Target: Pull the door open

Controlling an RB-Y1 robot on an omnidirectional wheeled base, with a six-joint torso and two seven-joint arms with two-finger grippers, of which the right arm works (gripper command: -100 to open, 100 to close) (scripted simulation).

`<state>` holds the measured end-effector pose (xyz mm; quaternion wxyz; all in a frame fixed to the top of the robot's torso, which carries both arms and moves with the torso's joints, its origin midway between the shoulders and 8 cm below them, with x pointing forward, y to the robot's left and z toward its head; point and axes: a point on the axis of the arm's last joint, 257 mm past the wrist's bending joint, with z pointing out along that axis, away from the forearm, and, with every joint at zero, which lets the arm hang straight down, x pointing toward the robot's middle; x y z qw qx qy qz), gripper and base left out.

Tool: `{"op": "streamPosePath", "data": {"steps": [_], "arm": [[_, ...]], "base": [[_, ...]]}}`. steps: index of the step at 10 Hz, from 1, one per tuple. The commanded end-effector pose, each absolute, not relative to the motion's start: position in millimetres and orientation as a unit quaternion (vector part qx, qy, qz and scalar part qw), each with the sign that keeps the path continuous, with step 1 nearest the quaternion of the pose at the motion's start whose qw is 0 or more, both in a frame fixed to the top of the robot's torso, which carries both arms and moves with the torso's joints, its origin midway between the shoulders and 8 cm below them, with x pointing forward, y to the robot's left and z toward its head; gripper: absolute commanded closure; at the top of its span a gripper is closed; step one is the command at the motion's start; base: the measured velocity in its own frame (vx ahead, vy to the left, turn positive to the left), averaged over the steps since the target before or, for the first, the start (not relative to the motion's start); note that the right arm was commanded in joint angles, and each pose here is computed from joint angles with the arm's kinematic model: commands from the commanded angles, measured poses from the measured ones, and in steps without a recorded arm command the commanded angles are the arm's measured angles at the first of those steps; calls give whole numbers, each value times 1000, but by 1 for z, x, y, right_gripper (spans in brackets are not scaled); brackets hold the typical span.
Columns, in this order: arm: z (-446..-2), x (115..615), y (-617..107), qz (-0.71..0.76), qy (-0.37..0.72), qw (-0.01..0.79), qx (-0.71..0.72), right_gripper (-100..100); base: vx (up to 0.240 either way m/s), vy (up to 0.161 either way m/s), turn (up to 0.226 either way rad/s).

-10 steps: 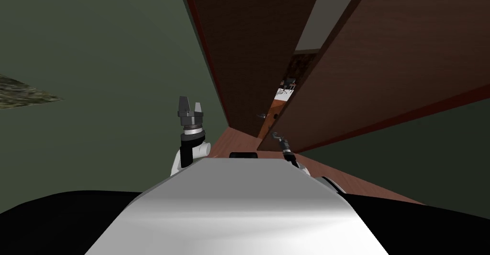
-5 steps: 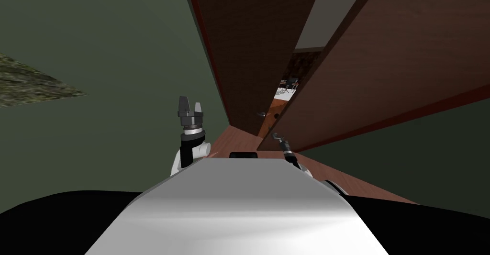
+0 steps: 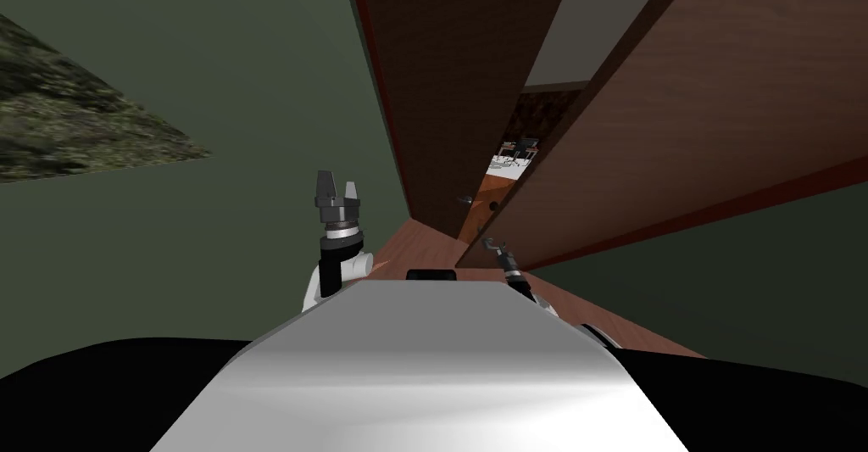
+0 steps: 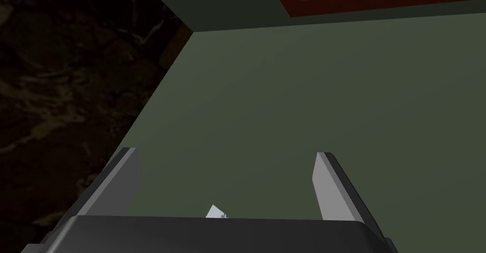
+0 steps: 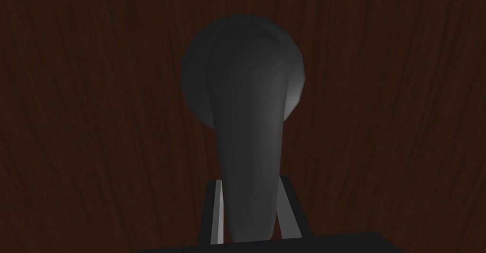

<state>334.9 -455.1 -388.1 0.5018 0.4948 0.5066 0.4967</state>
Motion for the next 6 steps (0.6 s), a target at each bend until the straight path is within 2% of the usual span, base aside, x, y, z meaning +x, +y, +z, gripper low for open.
{"op": "streamPosePath", "data": {"steps": [1, 3, 6], "arm": [[-391, 326, -447, 505, 509, 494, 491, 100], [-391, 315, -445, 510, 513, 489, 487, 100], [-391, 303, -443, 515, 516, 484, 484, 100]], "base": [[-148, -52, 128], [-185, -67, 197], [-160, -61, 123]]}}
